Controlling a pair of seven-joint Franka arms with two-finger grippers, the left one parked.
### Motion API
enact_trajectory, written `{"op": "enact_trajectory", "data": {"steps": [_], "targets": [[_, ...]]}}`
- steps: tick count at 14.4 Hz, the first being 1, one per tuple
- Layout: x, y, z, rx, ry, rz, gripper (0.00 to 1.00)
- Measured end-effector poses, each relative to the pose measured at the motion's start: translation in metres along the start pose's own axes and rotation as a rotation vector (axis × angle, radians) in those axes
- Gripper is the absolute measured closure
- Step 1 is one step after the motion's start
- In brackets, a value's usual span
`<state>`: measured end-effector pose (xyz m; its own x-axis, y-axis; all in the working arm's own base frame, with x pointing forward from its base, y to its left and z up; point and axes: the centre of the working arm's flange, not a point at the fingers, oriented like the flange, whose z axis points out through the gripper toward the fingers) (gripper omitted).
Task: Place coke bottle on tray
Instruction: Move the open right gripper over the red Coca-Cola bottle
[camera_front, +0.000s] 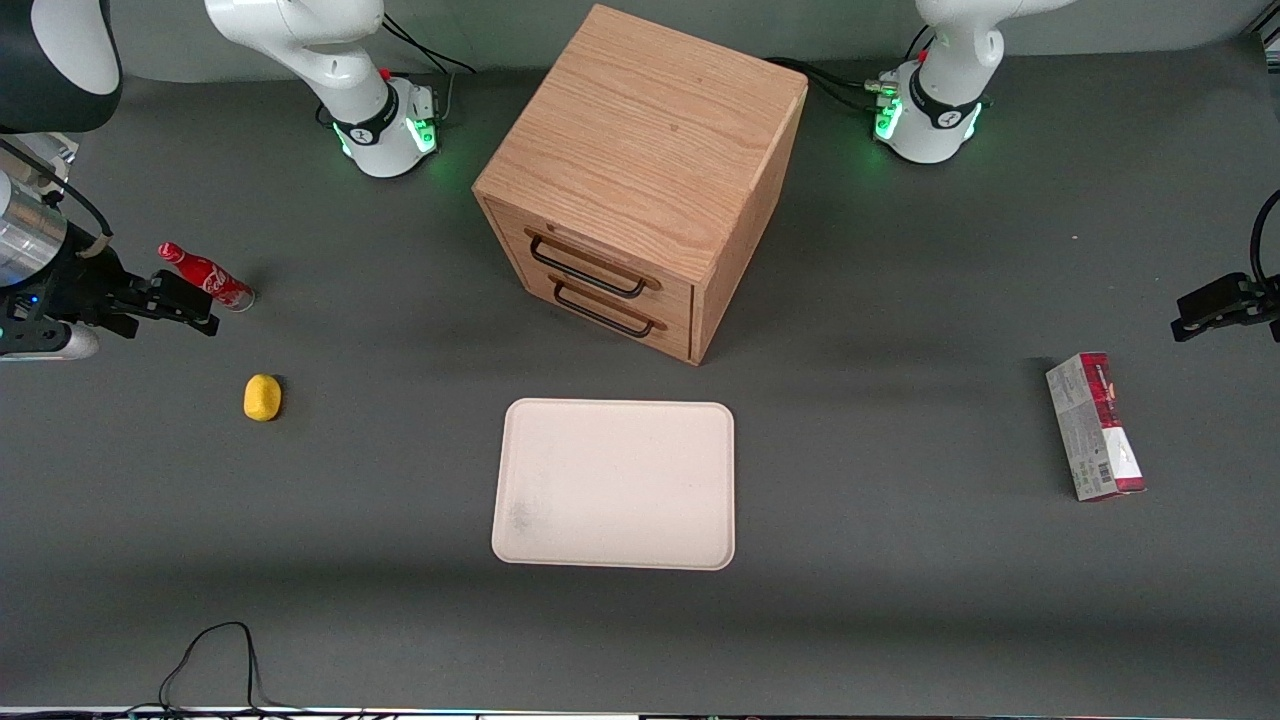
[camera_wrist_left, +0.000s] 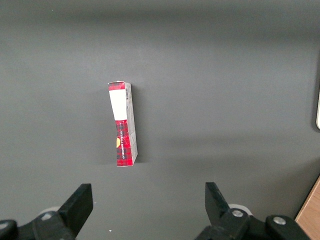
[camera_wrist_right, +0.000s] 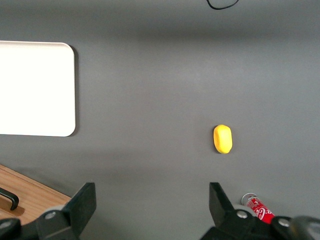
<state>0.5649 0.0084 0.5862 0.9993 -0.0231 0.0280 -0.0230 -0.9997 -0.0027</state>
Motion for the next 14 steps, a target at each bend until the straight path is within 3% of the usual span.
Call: {"op": "enact_trajectory", "data": {"steps": [4, 7, 10, 12, 14], "targets": [[-0.004, 0.014, 0.000, -0.001, -0.033, 0.024, 0.00], [-0.014, 0.046, 0.011, -0.006, -0.111, 0.072, 0.00], [-0.041, 0.102, 0.038, -0.049, -0.182, 0.066, 0.00], [-0.072, 0.143, 0.057, -0.056, -0.192, 0.048, 0.00], [-0.108, 0.180, 0.080, -0.053, -0.175, 0.024, 0.00]]}}
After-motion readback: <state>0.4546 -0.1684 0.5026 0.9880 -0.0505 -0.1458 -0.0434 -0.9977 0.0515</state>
